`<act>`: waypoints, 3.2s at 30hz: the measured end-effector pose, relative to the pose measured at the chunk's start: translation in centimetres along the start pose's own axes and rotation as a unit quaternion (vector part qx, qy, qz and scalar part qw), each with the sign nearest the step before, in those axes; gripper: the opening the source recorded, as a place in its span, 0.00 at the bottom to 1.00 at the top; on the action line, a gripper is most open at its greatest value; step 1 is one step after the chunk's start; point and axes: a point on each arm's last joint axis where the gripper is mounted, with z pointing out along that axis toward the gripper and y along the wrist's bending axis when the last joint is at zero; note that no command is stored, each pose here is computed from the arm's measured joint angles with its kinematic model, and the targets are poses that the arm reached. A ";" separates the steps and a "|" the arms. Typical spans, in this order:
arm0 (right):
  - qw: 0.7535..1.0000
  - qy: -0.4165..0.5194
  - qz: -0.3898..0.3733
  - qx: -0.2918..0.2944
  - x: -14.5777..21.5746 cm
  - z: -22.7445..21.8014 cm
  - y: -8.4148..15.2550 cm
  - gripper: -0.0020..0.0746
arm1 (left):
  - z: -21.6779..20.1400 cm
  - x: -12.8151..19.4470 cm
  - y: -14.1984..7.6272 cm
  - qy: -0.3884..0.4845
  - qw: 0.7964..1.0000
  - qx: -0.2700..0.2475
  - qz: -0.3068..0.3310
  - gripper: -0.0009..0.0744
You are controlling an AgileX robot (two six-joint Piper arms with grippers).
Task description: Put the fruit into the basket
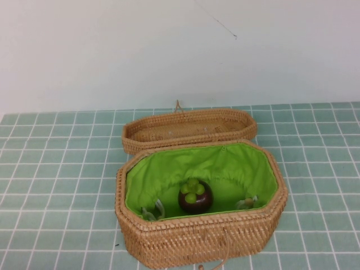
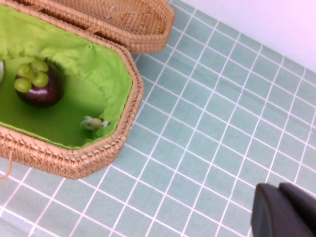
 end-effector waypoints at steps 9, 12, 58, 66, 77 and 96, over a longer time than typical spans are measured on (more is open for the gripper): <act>0.999 -0.029 -0.030 0.034 0.8 -2.1 -1.8 0.02 | 0.0 0.0 0.0 0.000 1.000 0.000 0.000 0.01; 0.996 -0.051 -0.004 0.067 1.8 -4.0 -3.5 0.02 | 0.0 0.0 0.0 0.000 1.000 0.000 0.000 0.01; 0.922 -0.253 0.180 0.233 28.9 7.9 0.5 0.02 | 0.0 0.1 0.0 0.007 1.000 -0.002 0.000 0.01; 0.930 -0.215 0.190 0.232 29.5 8.2 0.6 0.02 | 0.0 0.1 0.0 0.007 1.000 -0.002 0.000 0.01; 0.926 -0.227 0.201 0.225 29.4 8.2 0.6 0.02 | 0.0 0.1 0.0 0.007 1.000 -0.002 0.000 0.01; 0.942 -0.218 0.156 0.202 29.2 8.4 1.2 0.02 | 0.0 0.1 0.0 0.007 1.000 -0.002 0.000 0.01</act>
